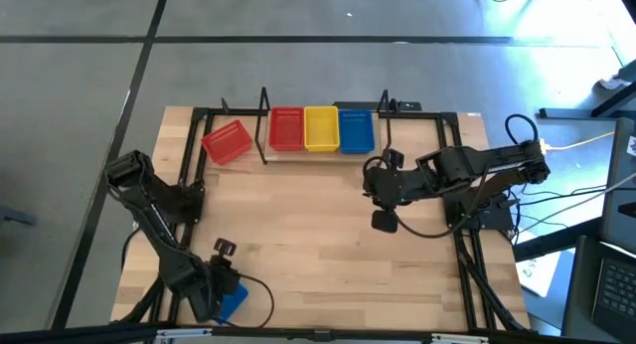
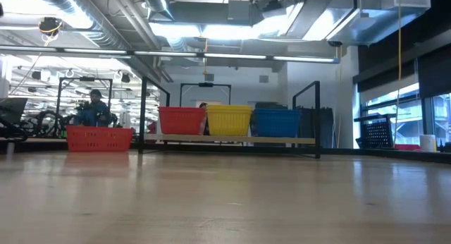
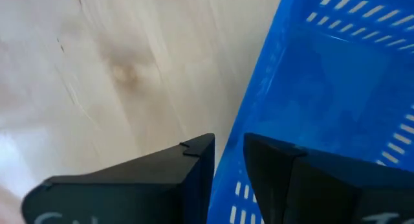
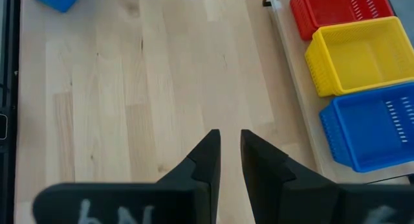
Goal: Stack baskets on shelf by color
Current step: Stack the blue bin on the blue bin on the shelf
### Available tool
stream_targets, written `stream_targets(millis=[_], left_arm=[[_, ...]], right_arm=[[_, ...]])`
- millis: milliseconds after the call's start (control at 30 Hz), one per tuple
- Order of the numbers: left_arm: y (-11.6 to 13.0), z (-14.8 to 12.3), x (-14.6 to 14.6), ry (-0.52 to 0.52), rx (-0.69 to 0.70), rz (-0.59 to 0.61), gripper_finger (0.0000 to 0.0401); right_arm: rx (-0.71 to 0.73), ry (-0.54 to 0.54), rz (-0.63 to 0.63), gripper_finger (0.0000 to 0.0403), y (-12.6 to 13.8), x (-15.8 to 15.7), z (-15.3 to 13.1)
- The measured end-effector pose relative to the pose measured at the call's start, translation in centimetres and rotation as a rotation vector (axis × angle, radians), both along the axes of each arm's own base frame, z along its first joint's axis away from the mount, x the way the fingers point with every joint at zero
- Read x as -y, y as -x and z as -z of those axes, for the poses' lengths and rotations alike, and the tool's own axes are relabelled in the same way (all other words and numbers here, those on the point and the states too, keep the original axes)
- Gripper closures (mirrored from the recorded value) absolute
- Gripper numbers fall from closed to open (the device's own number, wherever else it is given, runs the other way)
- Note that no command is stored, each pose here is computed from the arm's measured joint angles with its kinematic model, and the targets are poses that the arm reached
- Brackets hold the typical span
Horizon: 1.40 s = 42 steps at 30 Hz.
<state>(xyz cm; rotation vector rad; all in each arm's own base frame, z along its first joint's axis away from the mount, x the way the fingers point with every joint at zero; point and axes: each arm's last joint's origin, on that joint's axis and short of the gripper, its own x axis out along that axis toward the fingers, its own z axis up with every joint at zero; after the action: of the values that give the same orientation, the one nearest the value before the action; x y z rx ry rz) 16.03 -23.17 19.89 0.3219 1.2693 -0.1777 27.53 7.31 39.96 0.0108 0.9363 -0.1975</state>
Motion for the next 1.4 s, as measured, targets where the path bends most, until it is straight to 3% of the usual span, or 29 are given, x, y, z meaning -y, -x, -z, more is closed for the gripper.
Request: stream_targets(millis=[233,400,667,900,1200,1400], left_arm=[[0.1,1.7,-0.3,0.032,0.018,-0.01,0.0327],[-0.1,2.7,-0.4,0.109,0.064,-0.153,0.0327],[-0.6,3.6,-0.7,0.168,0.098,-0.193,0.0331],[-2.4,2.5,-0.9,0.206,0.124,-0.24,0.0393],[-5.4,0.1,-1.5,0.269,0.186,-0.33,0.0399],[-8.0,-2.6,-2.6,0.299,0.226,-0.411,0.04]], right_arm=[[-0.001,0.004,-0.005,0.0343,0.0,0.0,0.0],[-0.001,0.004,-0.005,0.0343,0.0,0.0,0.0],[-0.001,0.004,-0.005,0.0343,0.0,0.0,0.0],[-0.002,0.008,-0.009,0.0343,0.0,0.0,0.0],[0.027,0.072,0.034,0.0343,0.7,0.4,-0.6],[0.057,0.143,0.065,0.0343,2.7,0.6,-1.7]])
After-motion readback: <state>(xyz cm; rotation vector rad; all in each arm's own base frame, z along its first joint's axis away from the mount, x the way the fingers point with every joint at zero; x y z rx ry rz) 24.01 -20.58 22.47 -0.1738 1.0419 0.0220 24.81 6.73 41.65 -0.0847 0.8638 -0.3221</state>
